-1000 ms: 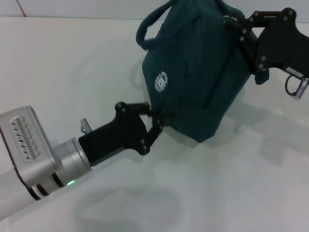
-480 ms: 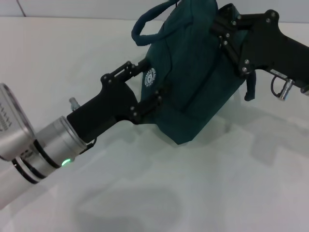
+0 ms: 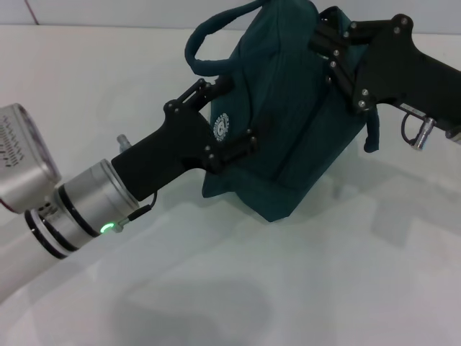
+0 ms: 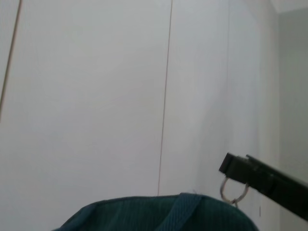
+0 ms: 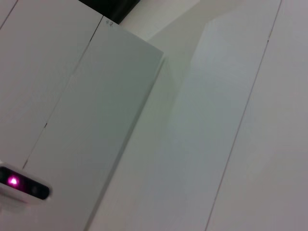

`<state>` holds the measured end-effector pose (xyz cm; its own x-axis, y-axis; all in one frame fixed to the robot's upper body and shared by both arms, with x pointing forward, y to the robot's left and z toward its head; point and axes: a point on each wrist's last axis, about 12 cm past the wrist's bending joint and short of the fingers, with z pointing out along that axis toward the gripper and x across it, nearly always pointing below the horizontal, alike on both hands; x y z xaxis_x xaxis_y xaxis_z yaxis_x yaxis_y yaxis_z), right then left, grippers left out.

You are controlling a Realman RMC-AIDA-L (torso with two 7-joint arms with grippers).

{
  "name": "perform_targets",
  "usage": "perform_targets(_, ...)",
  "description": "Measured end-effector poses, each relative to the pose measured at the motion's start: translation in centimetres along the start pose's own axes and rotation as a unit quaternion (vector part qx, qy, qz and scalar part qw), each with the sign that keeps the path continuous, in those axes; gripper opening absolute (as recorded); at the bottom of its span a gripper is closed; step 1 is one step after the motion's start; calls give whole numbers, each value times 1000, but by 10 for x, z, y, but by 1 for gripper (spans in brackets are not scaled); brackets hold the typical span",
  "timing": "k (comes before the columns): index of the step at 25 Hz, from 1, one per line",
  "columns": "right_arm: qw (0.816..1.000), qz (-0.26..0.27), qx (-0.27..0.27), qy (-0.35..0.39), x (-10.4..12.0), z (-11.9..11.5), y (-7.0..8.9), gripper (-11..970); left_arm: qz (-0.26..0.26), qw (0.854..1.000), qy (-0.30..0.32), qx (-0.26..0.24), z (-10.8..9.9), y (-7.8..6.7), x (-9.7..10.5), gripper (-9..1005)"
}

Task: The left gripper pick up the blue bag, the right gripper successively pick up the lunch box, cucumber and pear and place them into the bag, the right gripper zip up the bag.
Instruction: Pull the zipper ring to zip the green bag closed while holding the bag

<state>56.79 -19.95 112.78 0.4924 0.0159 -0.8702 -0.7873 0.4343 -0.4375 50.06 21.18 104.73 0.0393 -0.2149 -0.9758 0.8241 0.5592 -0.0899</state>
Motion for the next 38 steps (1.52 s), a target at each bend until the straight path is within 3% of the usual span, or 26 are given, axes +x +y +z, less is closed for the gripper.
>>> perform_targets(4, 1000, 2, 1, -3, -1, 2, 0, 39, -1, 1000, 9, -10, 1, 2, 2, 854)
perform_targets(13, 1000, 1, -5, -5, -1, 4, 1, 44, -9, 998, -3, -60, -10, 8, 2, 847)
perform_targets(23, 1000, 0, -10, -10, -2, 5, 2, 50, -8, 998, 3, -67, -13, 8, 5, 803)
perform_targets(38, 1000, 0, -14, -7, -1, 5, 4, 58, 42, 999, 19, -15, -14, -1, 6, 172)
